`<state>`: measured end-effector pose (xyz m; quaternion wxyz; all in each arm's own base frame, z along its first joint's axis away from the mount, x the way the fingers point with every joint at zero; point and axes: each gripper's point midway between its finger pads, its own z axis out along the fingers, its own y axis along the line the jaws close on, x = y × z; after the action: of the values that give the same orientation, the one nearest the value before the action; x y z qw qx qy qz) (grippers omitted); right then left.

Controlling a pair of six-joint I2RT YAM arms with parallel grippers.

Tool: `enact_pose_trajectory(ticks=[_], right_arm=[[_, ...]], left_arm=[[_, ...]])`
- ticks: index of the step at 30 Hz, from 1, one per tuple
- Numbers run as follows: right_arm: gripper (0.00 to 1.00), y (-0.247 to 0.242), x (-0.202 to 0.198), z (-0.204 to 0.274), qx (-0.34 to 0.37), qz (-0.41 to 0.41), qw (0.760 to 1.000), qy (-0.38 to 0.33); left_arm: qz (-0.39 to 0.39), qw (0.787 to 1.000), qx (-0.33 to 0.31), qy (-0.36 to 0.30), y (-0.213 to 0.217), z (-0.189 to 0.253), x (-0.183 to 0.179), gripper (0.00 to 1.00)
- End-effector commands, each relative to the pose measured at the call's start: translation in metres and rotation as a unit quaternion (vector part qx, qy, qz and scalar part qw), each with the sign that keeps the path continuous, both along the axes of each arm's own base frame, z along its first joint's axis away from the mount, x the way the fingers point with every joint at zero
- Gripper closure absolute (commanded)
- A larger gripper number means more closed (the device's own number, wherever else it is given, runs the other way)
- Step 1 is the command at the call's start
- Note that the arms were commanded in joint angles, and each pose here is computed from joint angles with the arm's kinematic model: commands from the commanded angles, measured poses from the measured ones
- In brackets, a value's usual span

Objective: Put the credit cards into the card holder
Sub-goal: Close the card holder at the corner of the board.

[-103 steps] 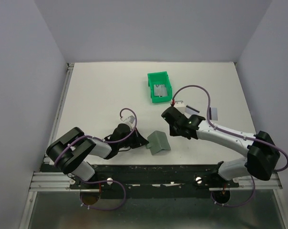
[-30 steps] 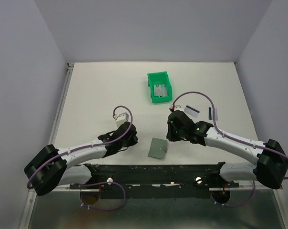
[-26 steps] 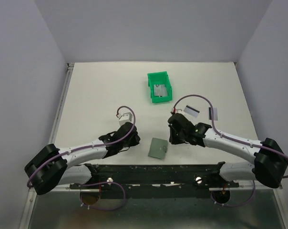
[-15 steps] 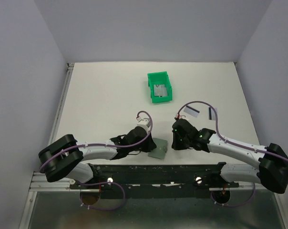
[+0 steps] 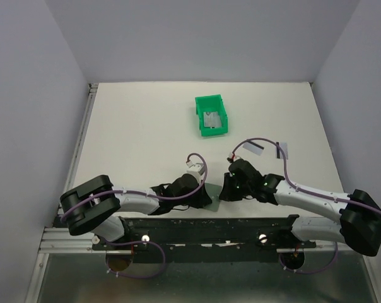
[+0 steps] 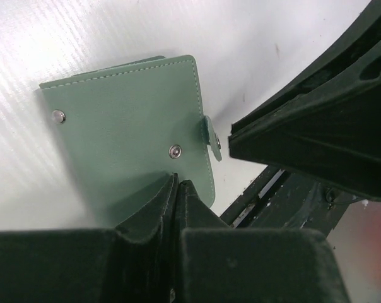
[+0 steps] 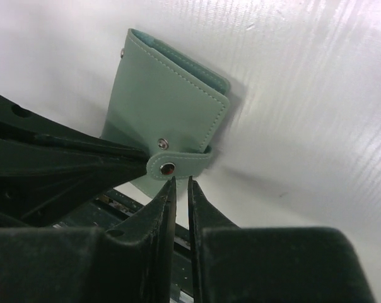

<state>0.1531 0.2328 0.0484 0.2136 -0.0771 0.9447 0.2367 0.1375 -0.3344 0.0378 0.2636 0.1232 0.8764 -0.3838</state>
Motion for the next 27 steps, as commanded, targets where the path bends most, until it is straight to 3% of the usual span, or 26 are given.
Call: enact_pose_trajectory(ticks=[1, 11, 17, 27], right_arm=[[0.79, 0.017, 0.003, -0.001, 0.038, 0.006, 0.999, 0.002], [0.79, 0.020, 0.012, -0.005, 0.037, -0.008, 0.999, -0.004], [0.79, 0.023, 0.013, -0.008, 0.035, -0.004, 0.999, 0.000], [0.79, 0.029, 0.013, -0.006, 0.044, 0.009, 0.999, -0.001]], left_arm=[[-0.002, 1.000, -0.008, 0.023, -0.003, -0.007, -0.008, 0.92], [0.078, 0.996, -0.003, -0.040, 0.038, 0.039, 0.011, 0.84], [0.106, 0.992, 0.067, -0.008, 0.063, -0.005, 0.006, 0.86], [0.089, 0.993, 0.080, 0.020, 0.054, -0.032, 0.000, 0.90]])
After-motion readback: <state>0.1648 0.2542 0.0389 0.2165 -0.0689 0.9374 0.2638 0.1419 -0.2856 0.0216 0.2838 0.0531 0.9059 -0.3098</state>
